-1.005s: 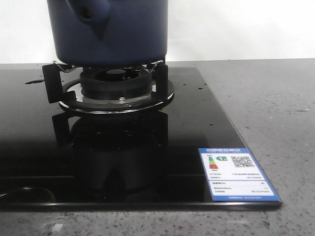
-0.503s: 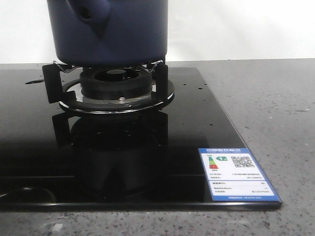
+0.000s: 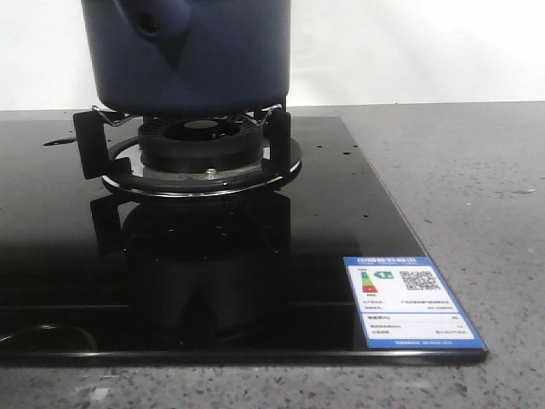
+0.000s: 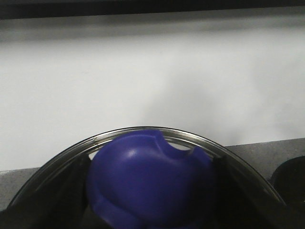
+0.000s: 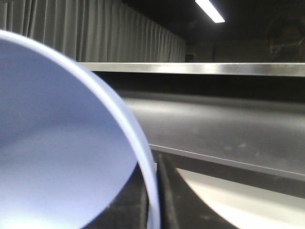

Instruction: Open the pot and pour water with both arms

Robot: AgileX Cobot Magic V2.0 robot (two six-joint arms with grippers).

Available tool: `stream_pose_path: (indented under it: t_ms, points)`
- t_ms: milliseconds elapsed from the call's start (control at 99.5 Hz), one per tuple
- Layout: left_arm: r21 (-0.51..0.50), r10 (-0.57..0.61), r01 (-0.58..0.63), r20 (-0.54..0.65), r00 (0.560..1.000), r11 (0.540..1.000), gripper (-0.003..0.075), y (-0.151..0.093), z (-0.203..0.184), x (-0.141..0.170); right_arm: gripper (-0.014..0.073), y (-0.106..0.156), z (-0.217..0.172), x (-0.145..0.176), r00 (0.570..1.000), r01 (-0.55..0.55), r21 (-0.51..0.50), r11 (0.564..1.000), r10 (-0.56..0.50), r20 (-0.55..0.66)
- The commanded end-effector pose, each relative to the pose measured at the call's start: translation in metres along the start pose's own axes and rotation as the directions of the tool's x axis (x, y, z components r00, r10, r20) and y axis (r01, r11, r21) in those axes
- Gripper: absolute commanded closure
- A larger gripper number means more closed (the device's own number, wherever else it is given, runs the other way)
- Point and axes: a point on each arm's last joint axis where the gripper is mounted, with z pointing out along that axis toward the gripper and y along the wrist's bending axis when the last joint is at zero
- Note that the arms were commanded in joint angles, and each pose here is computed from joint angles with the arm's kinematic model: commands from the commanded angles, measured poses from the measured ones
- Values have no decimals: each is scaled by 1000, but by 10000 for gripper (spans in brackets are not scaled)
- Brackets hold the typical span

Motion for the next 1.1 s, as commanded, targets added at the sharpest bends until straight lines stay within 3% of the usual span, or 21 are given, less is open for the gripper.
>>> stream_pose_path:
  t_ms: [0, 231, 352, 492, 563, 573, 633, 693, 714, 724, 764, 834, 905, 1015, 1085]
  points:
    - [-38, -21, 26, 136, 991, 999, 333, 2, -12, -22, 637, -10, -1, -42, 986, -2, 40, 999, -5, 168]
    - [-26, -48, 52, 141, 989, 998, 332, 1, -12, -22, 637, -12, -2, -49, 994, 0, 16, 1000, -2, 105]
    - [-7, -93, 96, 148, 985, 995, 332, 0, -12, -23, 637, -20, -1, -62, 998, 6, -33, 999, -8, -57]
    - [42, -111, 106, 149, 983, 993, 332, -9, -11, -24, 637, -50, -3, -80, 957, -19, -37, 999, 8, -289]
    - [86, -91, 78, 149, 985, 993, 332, -20, -11, -24, 637, -71, -8, -85, 897, -42, -28, 999, 26, -441]
    - [92, -87, 73, 150, 985, 993, 332, -21, -11, -24, 637, -75, -11, -84, 869, -52, -32, 998, 29, -494]
    - [131, -80, 59, 158, 984, 990, 332, -30, -11, -25, 637, -94, -17, -85, 793, -76, 7, 997, 64, -605]
    - [175, -79, 49, 171, 982, 983, 332, -41, -12, -27, 637, -115, -30, -77, 657, -104, 68, 992, 120, -744]
    - [189, -81, 47, 177, 981, 981, 332, -44, -12, -27, 637, -121, -36, -73, 590, -116, 88, 989, 140, -795]
    - [191, -82, 47, 180, 980, 980, 332, -45, -12, -28, 637, -124, -37, -73, 590, -111, 96, 989, 143, -795]
    - [219, -83, 41, 188, 979, 975, 332, -53, -12, -28, 637, -135, -49, -63, 468, -117, 132, 984, 172, -867]
    - [256, -90, 37, 200, 976, 966, 332, -64, -10, -29, 637, -150, -67, -47, 291, -119, 182, 976, 210, -933]
    - [291, -95, 34, 198, 976, 956, 332, -75, -5, -27, 637, -160, -81, -28, 162, -130, 232, 964, 252, -954]
    - [333, -74, 8, 187, 980, 943, 332, -91, 4, -23, 637, -167, -96, -1, 86, -139, 292, 946, 306, -948]
    - [355, -69, 3, 175, 982, 935, 332, -98, 7, -20, 637, -166, -103, 12, 69, -137, 304, 943, 315, -947]
